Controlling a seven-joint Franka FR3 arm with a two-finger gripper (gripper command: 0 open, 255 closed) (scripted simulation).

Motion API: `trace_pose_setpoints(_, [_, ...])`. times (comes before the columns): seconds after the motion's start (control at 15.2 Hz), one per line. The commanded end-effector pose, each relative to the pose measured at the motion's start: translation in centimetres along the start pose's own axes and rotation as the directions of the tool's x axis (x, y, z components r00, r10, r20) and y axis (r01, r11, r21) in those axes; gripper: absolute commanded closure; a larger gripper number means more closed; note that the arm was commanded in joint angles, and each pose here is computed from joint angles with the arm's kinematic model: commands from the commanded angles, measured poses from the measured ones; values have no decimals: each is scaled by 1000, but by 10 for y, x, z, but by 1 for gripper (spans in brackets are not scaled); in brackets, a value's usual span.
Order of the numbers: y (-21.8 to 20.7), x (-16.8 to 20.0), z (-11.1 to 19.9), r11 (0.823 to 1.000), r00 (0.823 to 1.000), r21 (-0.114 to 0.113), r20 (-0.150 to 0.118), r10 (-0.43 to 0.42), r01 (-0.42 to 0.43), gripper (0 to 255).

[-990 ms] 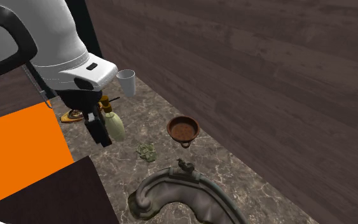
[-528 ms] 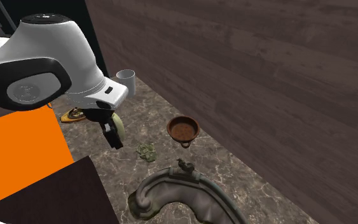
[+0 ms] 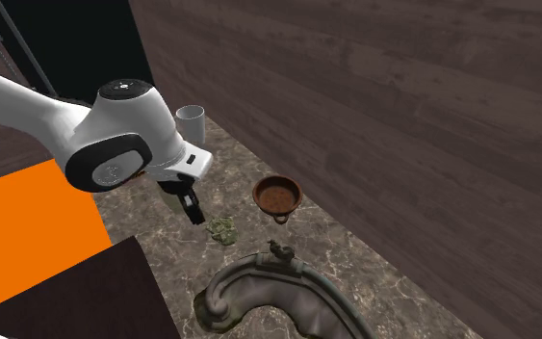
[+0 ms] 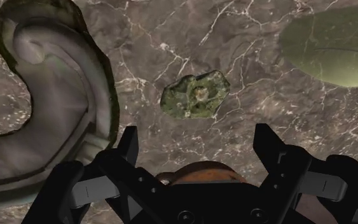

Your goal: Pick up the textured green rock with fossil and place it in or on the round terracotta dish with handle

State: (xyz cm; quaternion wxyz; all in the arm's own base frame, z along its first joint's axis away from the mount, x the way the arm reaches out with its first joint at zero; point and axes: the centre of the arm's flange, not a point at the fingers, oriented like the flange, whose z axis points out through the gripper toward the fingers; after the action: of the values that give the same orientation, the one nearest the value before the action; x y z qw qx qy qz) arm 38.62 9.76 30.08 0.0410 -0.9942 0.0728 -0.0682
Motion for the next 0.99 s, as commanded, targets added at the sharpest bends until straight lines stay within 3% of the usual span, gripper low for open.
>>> trace_pose_setpoints(0.0, [-12,1,23,1000,1000,14,-12,1,0,0])
trace_pose_setpoints(0.66, [-66,26,133,997,998,76,-59,3,1,0])
trace_pose_setpoints(0.92, [-68,27,154,997,998,76,-59,3,1,0])
